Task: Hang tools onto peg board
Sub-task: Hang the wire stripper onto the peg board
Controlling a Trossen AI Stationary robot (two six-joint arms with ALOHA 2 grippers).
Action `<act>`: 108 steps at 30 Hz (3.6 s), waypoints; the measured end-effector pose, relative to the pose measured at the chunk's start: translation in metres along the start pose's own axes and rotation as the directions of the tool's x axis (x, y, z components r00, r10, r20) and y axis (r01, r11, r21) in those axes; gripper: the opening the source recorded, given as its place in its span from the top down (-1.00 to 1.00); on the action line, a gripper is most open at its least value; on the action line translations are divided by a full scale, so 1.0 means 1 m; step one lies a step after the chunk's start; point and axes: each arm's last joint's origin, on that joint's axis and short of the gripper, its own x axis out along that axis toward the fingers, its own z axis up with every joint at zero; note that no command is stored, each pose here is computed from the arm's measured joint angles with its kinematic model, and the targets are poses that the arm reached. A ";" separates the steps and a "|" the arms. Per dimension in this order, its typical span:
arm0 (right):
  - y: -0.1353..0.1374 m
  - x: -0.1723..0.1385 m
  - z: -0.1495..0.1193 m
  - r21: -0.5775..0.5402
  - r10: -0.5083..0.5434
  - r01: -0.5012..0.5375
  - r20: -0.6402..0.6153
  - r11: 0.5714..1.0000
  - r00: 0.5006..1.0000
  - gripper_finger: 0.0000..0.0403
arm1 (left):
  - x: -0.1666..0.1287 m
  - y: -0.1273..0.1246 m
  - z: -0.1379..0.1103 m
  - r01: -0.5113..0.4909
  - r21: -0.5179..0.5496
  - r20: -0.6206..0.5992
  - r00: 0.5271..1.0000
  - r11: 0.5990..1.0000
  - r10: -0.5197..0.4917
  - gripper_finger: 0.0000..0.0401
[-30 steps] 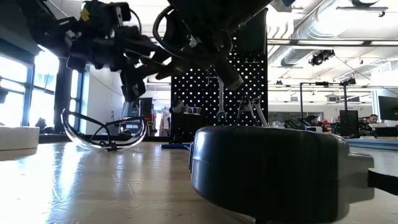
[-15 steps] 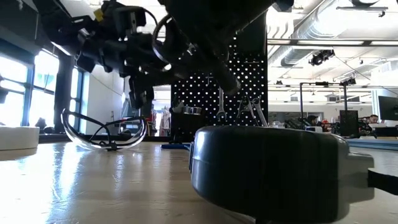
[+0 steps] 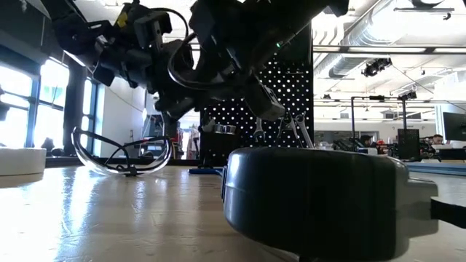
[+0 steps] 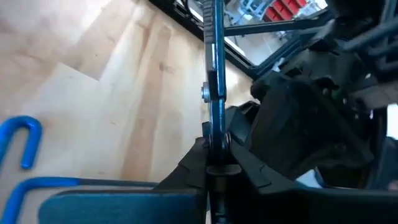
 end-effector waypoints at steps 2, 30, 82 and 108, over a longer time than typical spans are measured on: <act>0.002 0.000 -0.002 0.038 0.005 -0.004 -0.036 0.999 0.999 0.40 | 0.000 0.001 -0.001 -0.021 0.022 0.004 1.000 1.000 0.021 0.91; -0.009 -0.109 -0.044 0.616 0.289 -0.120 -0.183 0.779 0.939 0.35 | -0.058 -0.009 0.042 -0.218 0.541 0.241 0.966 0.812 0.099 0.91; 0.040 -0.197 -0.038 0.738 0.089 0.232 -0.368 0.634 0.926 0.35 | 0.002 0.072 0.109 -0.329 0.690 0.300 0.941 0.645 0.160 0.91; 0.058 -0.186 -0.046 0.704 0.015 0.284 -0.387 0.651 0.922 0.35 | -0.005 0.108 0.129 -0.409 0.576 0.348 0.906 0.708 0.240 0.91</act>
